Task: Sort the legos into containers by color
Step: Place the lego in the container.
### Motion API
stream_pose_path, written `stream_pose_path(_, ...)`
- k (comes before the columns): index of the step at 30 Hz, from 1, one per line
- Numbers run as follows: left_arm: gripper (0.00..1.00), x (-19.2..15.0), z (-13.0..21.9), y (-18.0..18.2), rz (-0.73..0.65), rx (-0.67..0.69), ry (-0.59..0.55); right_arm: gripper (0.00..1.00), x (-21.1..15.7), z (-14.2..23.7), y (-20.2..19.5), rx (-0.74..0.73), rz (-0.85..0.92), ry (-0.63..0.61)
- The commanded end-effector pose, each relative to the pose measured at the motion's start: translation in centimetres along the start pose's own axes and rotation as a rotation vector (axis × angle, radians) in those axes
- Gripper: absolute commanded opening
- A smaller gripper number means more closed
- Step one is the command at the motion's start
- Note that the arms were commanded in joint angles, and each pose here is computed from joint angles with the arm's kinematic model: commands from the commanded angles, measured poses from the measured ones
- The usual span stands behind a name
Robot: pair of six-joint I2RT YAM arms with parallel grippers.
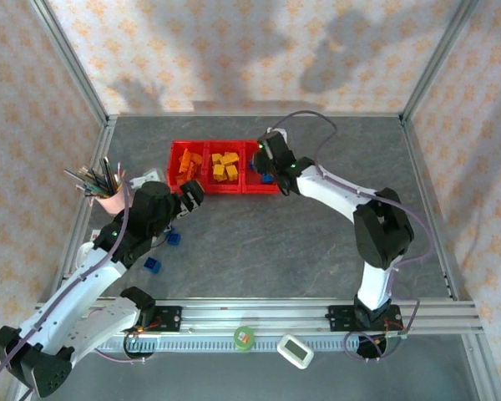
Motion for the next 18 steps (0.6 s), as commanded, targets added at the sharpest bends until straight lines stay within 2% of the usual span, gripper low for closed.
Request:
stream_pose_path(1, 1.00, 0.4, -0.4, -0.6, -0.010, -0.039, -0.021, 0.34, 0.6, -1.9, 0.1, -0.054, 0.044, -0.014)
stream_pose_path(6, 1.00, 0.5, -0.4, -0.6, -0.017, -0.029, -0.025, 0.35, 1.4, -4.8, 0.7, -0.119, 0.080, -0.003)
stream_pose_path(10, 1.00, 0.6, -0.3, -0.6, -0.019, -0.019, -0.036, 0.44, 1.4, -6.4, 0.8, -0.148, 0.095, 0.010)
stream_pose_path(14, 1.00, 0.7, -0.2, -0.6, -0.022, -0.023, -0.042, 0.54, 2.0, -5.8, 1.0, -0.136, 0.100, -0.001)
stream_pose_path(18, 1.00, 0.9, -0.3, -0.8, -0.023, -0.025, -0.045, 0.59, 2.8, -4.4, 1.2, -0.098, 0.099, -0.022)
Point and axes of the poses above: each hand's point on the last joint's axis, 136 mm out from that joint toward the fingers, its own z axis back along the fingers, its own y axis along the line the jaws close on, x = y × z, the point moved 8 cm from there along z, back along the fingers, and after that the axes turned 2 degrees about z, right-handed, at the moved point
